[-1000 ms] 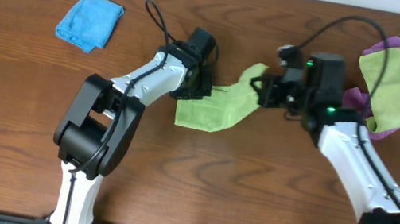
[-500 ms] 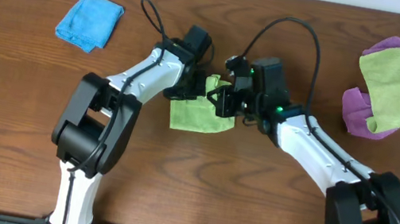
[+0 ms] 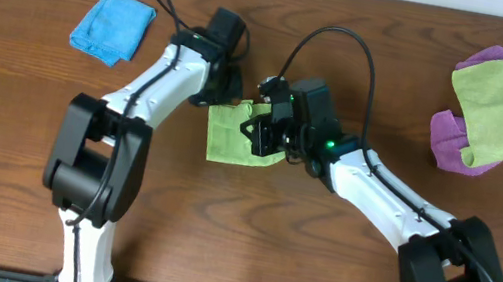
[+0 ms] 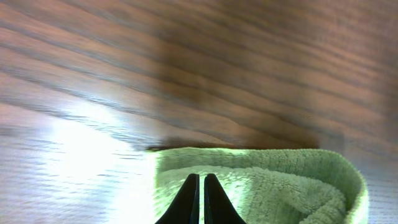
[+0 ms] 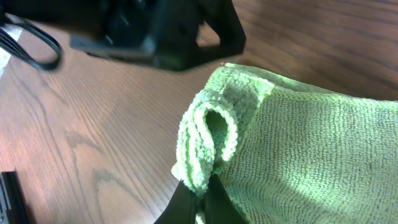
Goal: Fold the cloth
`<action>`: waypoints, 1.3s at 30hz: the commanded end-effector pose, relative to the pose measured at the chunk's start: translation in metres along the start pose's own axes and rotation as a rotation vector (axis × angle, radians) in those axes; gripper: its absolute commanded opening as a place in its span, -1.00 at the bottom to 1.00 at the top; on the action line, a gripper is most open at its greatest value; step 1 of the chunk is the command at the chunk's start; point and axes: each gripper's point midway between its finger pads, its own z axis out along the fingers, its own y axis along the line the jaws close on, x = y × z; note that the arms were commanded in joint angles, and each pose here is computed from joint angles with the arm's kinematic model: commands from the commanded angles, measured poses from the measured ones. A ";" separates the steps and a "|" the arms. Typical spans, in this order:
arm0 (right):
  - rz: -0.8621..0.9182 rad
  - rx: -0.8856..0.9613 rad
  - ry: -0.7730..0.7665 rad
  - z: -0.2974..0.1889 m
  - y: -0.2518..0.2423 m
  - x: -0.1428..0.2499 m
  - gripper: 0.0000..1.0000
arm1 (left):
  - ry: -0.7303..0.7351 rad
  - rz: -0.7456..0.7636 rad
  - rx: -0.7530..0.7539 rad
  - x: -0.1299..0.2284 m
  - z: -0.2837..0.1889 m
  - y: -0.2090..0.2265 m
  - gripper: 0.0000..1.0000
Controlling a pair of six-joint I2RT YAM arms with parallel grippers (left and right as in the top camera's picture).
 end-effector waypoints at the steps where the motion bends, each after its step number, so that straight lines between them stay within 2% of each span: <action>1: -0.002 0.013 0.009 0.007 0.002 0.005 -0.97 | -0.082 -0.020 -0.015 -0.021 -0.027 0.007 -0.88; 15: -0.006 0.024 -0.036 0.027 0.007 0.000 -0.93 | -0.107 -0.059 -0.019 -0.030 -0.047 0.023 -0.88; 18: -0.032 -0.044 -0.041 0.029 0.026 -0.002 -0.75 | -0.101 -0.059 -0.023 -0.029 -0.047 0.024 -0.88; 22: -0.062 -0.114 -0.032 0.030 0.046 -0.002 -0.17 | -0.089 -0.059 -0.031 -0.026 -0.047 0.025 -0.88; 26: -0.078 -0.139 -0.040 0.029 0.054 -0.008 0.01 | -0.098 -0.057 -0.045 -0.027 -0.047 0.028 -0.88; 33: -0.081 -0.133 -0.065 0.022 0.053 -0.019 0.06 | -0.118 -0.063 -0.042 -0.031 -0.055 0.029 -0.88; 35: -0.071 -0.111 -0.080 0.014 0.044 -0.025 0.15 | -0.123 -0.071 -0.042 -0.032 -0.060 0.033 -0.88; 36: -0.061 -0.099 -0.083 0.009 0.038 -0.028 0.22 | -0.121 -0.076 -0.043 -0.032 -0.063 0.035 -0.86; 38: -0.021 -0.065 -0.083 -0.003 0.021 -0.032 0.31 | -0.107 -0.087 -0.047 -0.029 -0.067 0.040 -0.63; 39: 0.004 -0.045 -0.084 -0.012 0.011 -0.034 0.68 | -0.100 -0.093 -0.054 -0.027 -0.069 0.044 -0.52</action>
